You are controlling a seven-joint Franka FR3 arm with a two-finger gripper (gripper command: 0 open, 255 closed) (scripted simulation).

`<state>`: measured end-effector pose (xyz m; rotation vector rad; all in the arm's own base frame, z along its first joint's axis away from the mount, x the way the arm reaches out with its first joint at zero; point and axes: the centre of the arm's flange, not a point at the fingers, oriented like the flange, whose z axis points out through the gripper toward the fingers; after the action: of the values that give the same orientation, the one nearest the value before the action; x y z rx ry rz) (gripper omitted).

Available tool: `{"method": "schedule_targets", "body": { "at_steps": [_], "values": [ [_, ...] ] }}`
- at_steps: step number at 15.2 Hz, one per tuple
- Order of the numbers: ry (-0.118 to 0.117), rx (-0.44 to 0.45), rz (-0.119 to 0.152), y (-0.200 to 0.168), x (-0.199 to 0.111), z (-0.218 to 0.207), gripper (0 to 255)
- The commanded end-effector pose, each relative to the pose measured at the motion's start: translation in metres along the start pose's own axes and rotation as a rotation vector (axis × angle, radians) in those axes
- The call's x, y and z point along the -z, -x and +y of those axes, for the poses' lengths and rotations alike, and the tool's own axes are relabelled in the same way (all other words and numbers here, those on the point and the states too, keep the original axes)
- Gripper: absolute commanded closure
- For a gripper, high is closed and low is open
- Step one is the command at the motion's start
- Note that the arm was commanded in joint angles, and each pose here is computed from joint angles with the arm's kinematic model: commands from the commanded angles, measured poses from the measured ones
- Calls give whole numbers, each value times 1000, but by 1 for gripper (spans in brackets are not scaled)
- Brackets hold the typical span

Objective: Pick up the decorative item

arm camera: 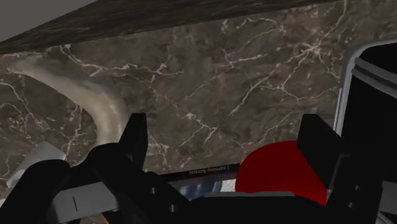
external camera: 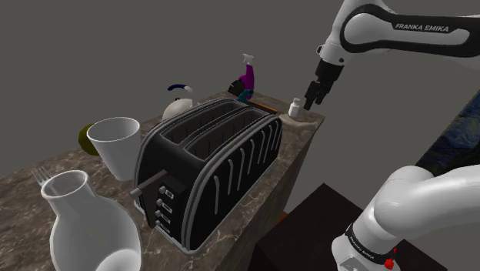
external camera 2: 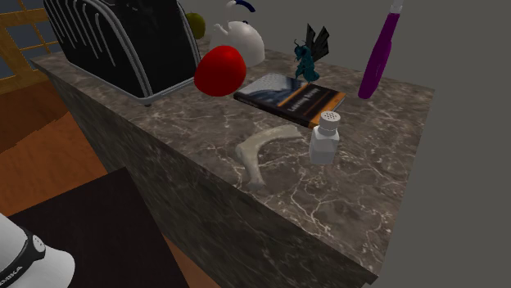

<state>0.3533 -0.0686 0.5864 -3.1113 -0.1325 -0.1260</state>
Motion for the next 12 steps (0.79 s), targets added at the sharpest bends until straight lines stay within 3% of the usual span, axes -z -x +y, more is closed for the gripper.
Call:
{"method": "schedule_targets", "body": {
  "at_steps": [1, 12],
  "values": [
    [11, 31, -16, -13, -19, 18, 0],
    [64, 191, -104, -88, -118, 95, 0]
  ]
}}
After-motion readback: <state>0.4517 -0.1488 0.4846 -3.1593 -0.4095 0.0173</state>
